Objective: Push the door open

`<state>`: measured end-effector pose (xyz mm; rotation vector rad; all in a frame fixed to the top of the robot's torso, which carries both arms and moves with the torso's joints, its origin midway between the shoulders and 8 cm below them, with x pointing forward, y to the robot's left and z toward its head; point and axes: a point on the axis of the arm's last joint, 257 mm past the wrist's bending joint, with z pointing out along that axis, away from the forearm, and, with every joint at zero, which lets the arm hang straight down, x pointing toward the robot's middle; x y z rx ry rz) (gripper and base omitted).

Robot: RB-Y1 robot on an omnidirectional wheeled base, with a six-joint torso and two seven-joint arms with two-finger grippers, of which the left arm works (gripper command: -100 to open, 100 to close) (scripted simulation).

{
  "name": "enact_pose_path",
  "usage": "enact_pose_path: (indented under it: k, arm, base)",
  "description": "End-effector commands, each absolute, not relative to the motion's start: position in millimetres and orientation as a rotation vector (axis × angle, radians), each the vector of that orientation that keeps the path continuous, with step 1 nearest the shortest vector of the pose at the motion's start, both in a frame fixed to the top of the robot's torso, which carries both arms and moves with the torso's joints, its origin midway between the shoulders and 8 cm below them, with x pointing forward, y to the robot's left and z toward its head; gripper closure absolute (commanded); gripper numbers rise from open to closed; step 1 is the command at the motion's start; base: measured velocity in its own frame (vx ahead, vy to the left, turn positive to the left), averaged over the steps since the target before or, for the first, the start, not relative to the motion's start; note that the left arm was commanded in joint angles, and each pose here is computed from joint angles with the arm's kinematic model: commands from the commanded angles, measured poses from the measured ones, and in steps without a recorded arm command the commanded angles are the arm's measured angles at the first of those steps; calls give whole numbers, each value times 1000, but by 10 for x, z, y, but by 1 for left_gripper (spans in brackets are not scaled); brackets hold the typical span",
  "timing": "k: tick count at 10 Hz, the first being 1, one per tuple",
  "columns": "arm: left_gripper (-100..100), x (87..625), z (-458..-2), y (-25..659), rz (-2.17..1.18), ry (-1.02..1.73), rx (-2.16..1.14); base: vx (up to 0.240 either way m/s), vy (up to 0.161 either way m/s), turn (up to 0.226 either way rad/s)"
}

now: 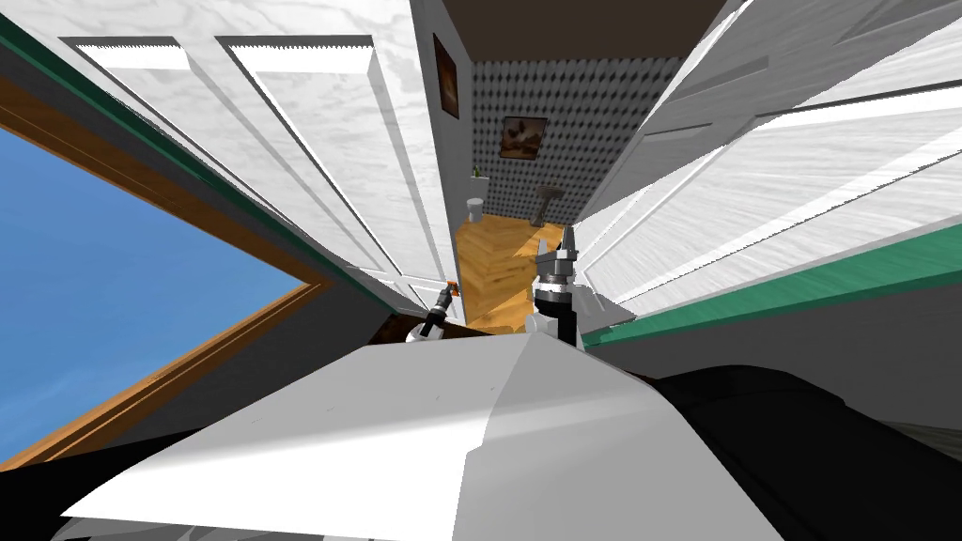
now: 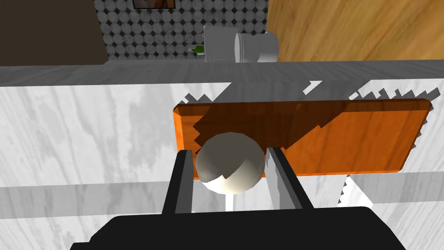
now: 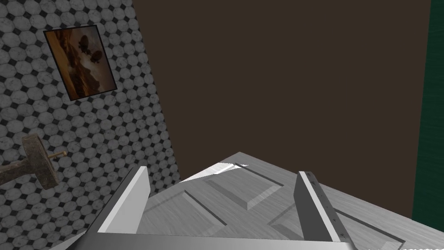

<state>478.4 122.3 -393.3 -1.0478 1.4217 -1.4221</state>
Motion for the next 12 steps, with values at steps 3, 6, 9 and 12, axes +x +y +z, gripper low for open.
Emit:
enact_pose_path:
  k: [3, 6, 9, 12]
  arm:
    - [100, 4821, -3941, 1425, -1390, 1407, -1058]
    - [100, 4848, -3943, 1578, -1366, 1393, -1068]
    - [100, 4848, -3943, 1578, -1366, 1393, -1068]
    - [100, 4882, -3941, 1786, -1335, 1369, -1085]
  base:
    - [132, -79, 52]
    - [146, -65, 36]
    - [62, -31, 13]
    - [131, -80, 84]
